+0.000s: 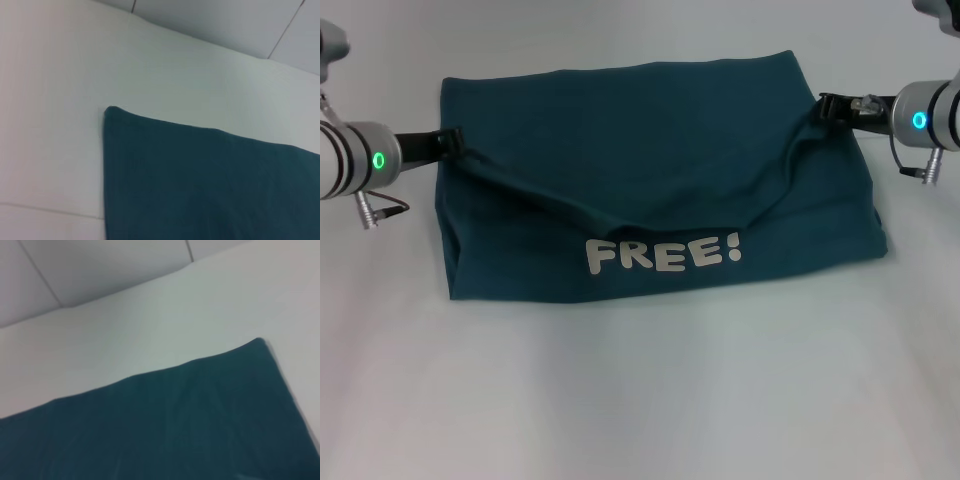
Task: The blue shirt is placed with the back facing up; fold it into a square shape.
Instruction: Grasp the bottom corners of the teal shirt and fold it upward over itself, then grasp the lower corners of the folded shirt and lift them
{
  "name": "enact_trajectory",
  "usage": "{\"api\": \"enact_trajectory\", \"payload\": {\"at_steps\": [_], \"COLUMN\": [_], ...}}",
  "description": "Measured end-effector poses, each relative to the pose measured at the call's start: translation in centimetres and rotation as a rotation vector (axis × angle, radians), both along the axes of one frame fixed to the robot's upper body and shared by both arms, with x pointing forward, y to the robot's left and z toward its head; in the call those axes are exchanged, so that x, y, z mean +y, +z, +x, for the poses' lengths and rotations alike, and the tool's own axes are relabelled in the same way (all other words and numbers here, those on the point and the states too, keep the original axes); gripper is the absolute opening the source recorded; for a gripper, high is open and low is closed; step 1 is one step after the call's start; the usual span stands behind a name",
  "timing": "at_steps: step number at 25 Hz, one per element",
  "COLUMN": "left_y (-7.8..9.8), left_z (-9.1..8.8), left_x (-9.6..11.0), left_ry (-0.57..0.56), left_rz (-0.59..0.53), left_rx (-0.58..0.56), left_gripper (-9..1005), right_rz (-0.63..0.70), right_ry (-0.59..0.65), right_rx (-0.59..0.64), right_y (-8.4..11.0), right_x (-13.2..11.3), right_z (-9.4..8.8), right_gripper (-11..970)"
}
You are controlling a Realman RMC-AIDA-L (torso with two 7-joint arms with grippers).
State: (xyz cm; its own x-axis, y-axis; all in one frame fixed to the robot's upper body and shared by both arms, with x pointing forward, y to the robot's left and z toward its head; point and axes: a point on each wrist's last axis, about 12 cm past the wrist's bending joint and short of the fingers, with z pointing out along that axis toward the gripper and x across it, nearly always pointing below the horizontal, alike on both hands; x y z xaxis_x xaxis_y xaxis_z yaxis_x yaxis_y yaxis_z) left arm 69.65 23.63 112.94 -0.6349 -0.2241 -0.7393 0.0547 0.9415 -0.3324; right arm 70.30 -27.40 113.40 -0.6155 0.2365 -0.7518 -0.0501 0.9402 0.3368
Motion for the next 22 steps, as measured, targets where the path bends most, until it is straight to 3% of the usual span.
{"api": "enact_trajectory", "payload": {"at_steps": [3, 9, 15, 18, 22], "left_y": [0.0, -0.3, -0.4, -0.2, 0.0], "left_z": [0.0, -0.4, -0.9, -1.2, -3.6], "left_x": [0.3, 1.2, 1.5, 2.1, 4.4], "left_ry": [0.011, 0.051, 0.041, 0.045, 0.049], "left_rz": [-0.011, -0.051, -0.072, -0.093, -0.238], "left_rx": [0.004, 0.010, 0.026, 0.029, 0.045], "left_gripper": [85, 181, 412, 590, 755], "right_rz": [-0.005, -0.015, 0.024, 0.094, 0.218], "right_ry": [0.006, 0.002, 0.005, 0.030, 0.097], "right_rx": [0.009, 0.033, 0.077, 0.111, 0.134], "right_y": [0.3, 0.8, 0.8, 0.7, 0.1], "right_x": [-0.6, -2.7, -4.3, -5.0, -5.9], "right_z": [0.1, 0.0, -0.7, -1.8, -4.5], "right_gripper": [66, 310, 497, 576, 673]}}
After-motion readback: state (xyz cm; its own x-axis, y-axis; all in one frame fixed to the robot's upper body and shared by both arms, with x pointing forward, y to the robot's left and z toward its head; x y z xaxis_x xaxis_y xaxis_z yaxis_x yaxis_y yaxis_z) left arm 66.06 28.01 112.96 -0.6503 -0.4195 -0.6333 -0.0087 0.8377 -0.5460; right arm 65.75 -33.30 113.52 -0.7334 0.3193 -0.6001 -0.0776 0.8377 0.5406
